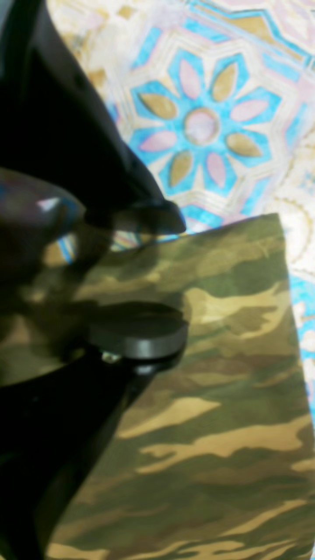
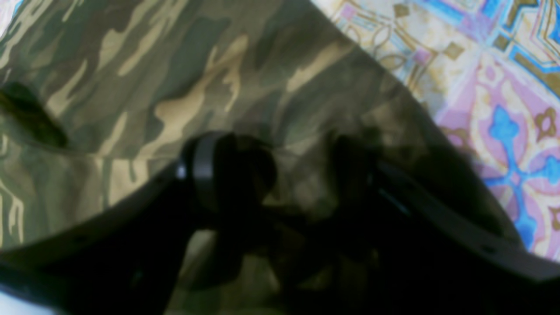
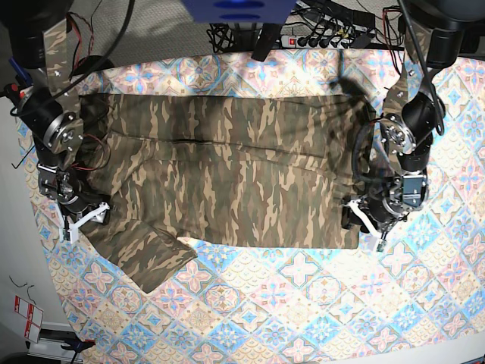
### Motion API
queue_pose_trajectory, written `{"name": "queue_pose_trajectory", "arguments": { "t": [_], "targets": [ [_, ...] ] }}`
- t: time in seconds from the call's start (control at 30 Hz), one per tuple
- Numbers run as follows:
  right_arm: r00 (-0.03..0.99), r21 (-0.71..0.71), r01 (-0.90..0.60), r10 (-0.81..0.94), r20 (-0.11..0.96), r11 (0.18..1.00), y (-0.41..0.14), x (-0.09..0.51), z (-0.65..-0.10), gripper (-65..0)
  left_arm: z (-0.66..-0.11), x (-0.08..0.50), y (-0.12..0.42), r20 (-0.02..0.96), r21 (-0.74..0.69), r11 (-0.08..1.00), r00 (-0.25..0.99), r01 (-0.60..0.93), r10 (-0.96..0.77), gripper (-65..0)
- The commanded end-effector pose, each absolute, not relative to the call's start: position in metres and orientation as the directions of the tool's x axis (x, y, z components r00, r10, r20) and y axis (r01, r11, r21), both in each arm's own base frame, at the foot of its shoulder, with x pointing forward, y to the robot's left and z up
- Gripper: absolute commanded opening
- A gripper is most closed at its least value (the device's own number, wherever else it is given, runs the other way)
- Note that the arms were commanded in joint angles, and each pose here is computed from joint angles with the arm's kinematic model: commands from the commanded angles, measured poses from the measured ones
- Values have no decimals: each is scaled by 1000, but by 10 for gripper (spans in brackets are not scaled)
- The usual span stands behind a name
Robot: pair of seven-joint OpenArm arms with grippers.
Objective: Fold the T-shirt properly
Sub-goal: 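Lower both grippers onto the shirt's side edges near the hem, then grasp the shirt's side edges with both grippers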
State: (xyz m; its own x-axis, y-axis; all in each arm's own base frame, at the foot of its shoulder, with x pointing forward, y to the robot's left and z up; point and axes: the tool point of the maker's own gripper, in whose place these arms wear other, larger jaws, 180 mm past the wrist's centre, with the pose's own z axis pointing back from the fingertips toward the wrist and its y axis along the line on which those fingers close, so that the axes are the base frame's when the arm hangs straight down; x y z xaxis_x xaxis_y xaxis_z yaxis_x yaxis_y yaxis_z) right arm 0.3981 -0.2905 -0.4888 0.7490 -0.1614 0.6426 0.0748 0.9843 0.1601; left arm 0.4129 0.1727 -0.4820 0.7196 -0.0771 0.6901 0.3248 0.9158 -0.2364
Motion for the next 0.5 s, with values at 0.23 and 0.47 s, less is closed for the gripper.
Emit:
{"name": "queue_pose_trajectory", "arguments": {
  "t": [0.23,0.47],
  "targets": [
    [752,58,49,-75,655,997,-318,402,-473,-300,-497,395,141,627,-258,876,760,409,-170,-477],
    [674,-35,208,-117,730,977,-378,396,-446,-300,-510,377,145,594,-245,872,776,424,-211,-485]
  ]
}}
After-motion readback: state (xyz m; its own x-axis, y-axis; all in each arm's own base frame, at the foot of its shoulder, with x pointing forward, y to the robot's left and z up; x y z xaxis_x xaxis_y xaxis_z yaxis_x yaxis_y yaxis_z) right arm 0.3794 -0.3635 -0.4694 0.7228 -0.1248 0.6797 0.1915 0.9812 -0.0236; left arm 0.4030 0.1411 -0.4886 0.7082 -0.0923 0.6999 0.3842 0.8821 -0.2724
